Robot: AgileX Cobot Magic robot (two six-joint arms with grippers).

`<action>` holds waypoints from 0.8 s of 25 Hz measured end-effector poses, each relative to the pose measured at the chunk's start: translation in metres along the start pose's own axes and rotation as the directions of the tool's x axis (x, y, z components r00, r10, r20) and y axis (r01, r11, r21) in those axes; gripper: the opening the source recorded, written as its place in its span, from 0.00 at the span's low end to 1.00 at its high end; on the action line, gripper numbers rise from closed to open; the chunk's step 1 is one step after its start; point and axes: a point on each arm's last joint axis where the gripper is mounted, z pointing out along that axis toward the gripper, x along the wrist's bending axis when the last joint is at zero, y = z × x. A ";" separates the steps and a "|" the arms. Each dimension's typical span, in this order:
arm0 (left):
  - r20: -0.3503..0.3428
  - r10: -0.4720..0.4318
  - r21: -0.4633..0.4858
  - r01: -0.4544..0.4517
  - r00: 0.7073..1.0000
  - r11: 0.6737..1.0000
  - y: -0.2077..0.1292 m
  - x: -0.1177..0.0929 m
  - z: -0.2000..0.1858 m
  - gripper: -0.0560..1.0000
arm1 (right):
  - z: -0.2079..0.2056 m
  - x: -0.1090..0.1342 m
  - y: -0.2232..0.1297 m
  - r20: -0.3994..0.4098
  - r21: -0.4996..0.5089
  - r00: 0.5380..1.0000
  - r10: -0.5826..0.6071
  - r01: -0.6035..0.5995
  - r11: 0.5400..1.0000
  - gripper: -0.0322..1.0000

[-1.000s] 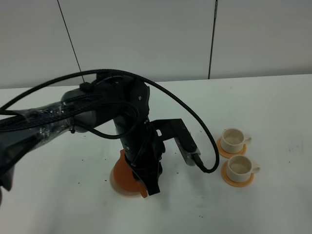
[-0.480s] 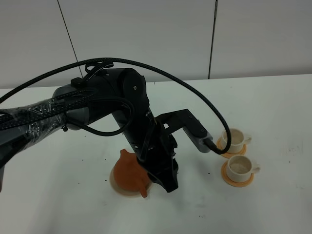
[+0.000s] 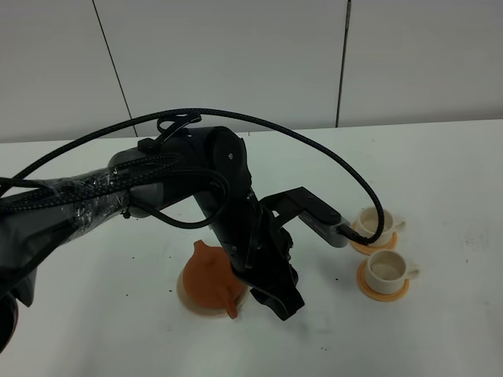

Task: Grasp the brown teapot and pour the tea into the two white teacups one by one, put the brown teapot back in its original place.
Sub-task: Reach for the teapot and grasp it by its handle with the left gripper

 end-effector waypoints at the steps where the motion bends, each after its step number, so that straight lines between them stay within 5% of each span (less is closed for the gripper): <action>1: -0.001 0.002 -0.001 -0.002 1.000 1.000 0.001 -0.001 0.000 0.39 | 0.000 0.000 0.000 0.000 0.000 1.000 0.000 0.000 1.000 0.32; 20: 0.007 -0.005 -0.026 0.005 1.000 1.000 0.004 -0.003 0.001 0.39 | 0.000 0.000 0.000 0.000 0.000 1.000 0.000 0.000 1.000 0.32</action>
